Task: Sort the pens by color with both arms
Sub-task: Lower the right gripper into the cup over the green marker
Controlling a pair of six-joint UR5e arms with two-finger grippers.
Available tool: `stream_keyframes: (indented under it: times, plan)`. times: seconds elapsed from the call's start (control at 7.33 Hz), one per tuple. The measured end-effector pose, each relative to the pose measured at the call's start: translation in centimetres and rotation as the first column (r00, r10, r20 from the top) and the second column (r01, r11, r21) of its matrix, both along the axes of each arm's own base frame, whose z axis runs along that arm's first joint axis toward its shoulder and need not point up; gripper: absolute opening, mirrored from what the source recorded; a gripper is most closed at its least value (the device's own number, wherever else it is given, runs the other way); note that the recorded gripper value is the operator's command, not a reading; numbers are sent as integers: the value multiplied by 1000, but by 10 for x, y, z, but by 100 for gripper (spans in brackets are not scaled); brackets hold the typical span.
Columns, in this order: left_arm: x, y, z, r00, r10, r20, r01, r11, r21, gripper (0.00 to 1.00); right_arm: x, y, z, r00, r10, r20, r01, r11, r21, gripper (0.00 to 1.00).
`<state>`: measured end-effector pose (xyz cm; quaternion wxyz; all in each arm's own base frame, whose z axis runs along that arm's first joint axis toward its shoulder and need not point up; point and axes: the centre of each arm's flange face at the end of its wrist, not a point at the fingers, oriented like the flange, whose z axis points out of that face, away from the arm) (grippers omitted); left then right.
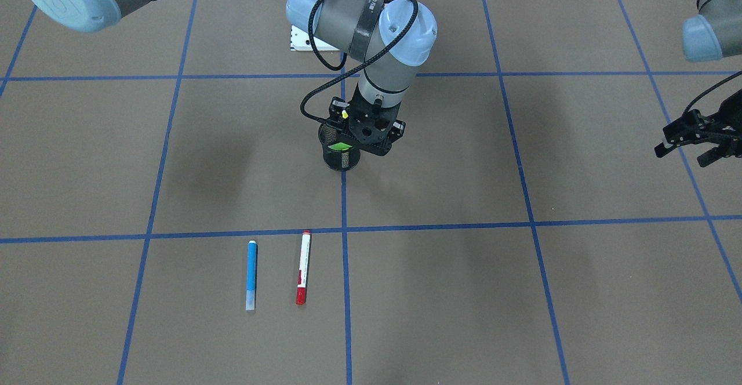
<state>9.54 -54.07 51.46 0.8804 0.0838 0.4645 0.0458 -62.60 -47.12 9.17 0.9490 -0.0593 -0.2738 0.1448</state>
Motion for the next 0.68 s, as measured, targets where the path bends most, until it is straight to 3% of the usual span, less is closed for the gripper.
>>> stream_keyframes:
  times: [0.41, 0.68]
  plan:
    - [-1, 0, 0, 1000, -3, 1, 3, 1000, 0, 99, -8, -4, 2, 1000, -3, -23, 3, 1000, -12, 35]
    - [-2, 0, 0, 1000, -3, 2, 3, 1000, 0, 99, -6, -4, 1, 999, -3, -34, 2, 1000, -17, 28]
